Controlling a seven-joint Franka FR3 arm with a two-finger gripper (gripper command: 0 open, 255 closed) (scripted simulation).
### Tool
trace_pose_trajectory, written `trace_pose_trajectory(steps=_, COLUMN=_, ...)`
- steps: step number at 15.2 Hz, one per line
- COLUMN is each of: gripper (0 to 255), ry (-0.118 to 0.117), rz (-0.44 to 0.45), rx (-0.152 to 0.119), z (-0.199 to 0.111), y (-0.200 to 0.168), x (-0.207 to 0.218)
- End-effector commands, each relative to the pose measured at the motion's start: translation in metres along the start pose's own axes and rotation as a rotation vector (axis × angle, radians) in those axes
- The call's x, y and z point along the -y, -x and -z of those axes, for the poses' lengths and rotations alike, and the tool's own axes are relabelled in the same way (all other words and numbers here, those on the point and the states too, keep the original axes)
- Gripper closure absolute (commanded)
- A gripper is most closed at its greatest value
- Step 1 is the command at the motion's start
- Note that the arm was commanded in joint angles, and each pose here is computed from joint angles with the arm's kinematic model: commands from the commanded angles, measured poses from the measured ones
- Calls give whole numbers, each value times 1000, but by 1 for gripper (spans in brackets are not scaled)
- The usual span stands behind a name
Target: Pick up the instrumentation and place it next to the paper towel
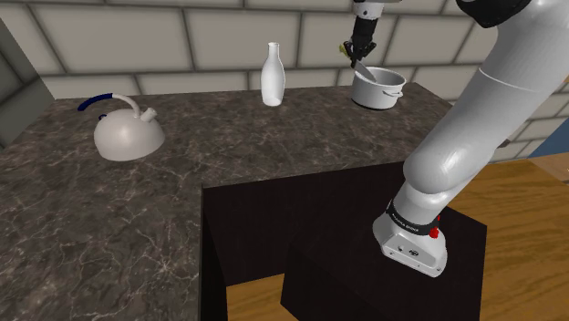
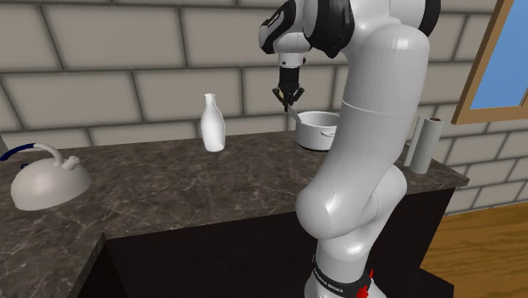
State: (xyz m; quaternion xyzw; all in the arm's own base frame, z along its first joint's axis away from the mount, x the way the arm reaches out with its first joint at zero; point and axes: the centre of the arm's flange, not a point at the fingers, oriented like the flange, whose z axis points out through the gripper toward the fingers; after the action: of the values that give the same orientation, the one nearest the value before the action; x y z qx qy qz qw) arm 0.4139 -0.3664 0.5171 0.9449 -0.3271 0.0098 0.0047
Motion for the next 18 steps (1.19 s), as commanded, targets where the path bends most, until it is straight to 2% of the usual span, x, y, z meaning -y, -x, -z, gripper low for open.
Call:
trace_pose_trajectory(steps=1, gripper=255, ry=0, rz=0, rx=1, z=10, y=0, x=1)
trace_pose_trajectory(steps=17, gripper=255, ry=0, rz=0, rx=1, z=93, y=-2, x=1)
trace_pose_trajectory(steps=18, gripper=255, ry=0, rz=0, rx=1, z=93, y=7, x=-10)
